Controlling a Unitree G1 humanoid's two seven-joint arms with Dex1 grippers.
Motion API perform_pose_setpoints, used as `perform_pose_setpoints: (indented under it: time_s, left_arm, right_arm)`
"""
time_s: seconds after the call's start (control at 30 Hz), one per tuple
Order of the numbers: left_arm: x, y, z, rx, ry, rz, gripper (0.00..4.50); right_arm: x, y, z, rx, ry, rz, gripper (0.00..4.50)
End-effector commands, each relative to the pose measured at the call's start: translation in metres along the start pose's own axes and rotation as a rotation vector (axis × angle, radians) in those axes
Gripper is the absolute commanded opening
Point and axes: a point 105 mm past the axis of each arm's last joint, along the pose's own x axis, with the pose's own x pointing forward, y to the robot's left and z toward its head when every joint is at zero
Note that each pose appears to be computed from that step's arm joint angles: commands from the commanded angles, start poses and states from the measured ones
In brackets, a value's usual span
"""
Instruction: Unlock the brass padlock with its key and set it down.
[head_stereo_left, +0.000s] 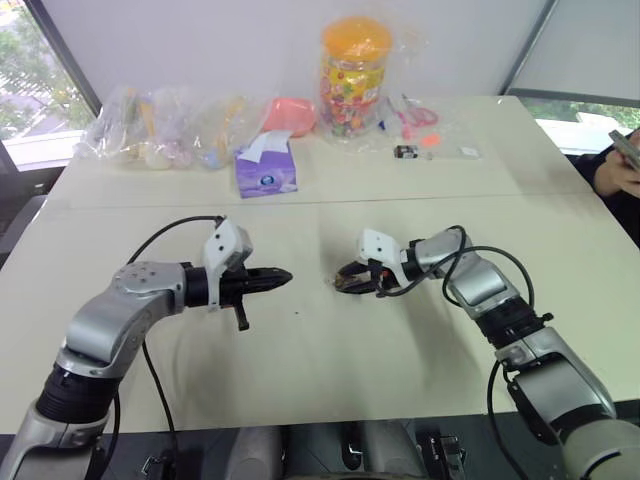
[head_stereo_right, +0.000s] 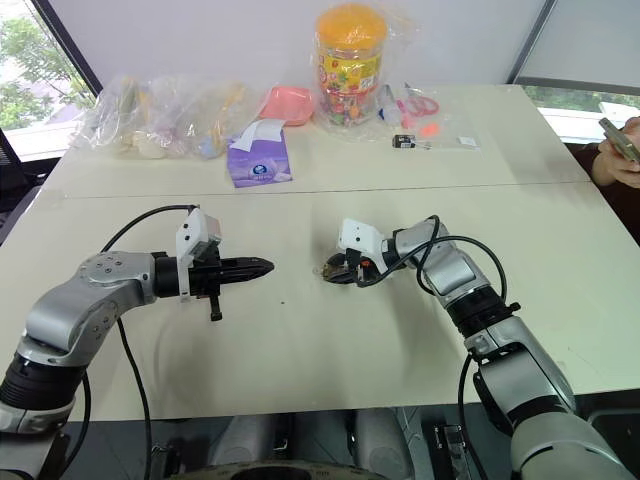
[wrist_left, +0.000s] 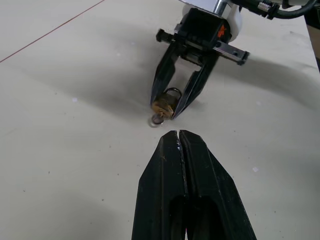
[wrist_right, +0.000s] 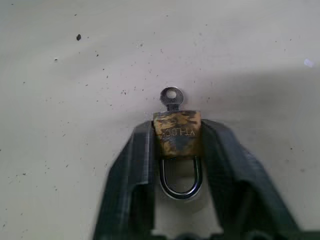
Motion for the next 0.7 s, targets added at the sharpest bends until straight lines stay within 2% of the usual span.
perform_pose_setpoints:
  time_s: [0.03, 0.1, 0.2, 0.37, 0.53, 0.63, 0.7]
  left_arm:
    - [-0.003, 0.0, 0.01, 0.032, -0.026, 0.006, 0.0]
    - [-0.001, 0.0, 0.01, 0.014, -0.04, -0.004, 0.0]
    - [0.005, 0.005, 0.021, -0.104, -0.146, -0.041, 0.0]
    - [0.013, 0.023, 0.024, -0.162, -0.139, -0.09, 0.0]
    - [0.02, 0.034, 0.039, -0.187, -0.176, -0.131, 0.0]
    - [0.023, 0.036, 0.049, -0.212, -0.213, -0.157, 0.79]
    - [0.024, 0.036, 0.053, -0.207, -0.222, -0.173, 1.54]
  right_arm:
    - [0.004, 0.006, -0.003, -0.042, 0.024, -0.011, 0.71]
    - [-0.002, -0.001, 0.0, -0.164, 0.056, -0.098, 0.71]
    - [-0.02, -0.024, 0.009, -0.508, 0.149, -0.32, 0.71]
    - [-0.045, -0.03, 0.058, -0.902, 0.038, -0.552, 0.71]
    - [-0.054, -0.014, 0.089, -1.061, -0.079, -0.613, 0.71]
    - [-0.054, -0.007, 0.096, -1.081, -0.109, -0.624, 0.71]
    - [-0.054, -0.005, 0.099, -1.075, -0.123, -0.631, 0.71]
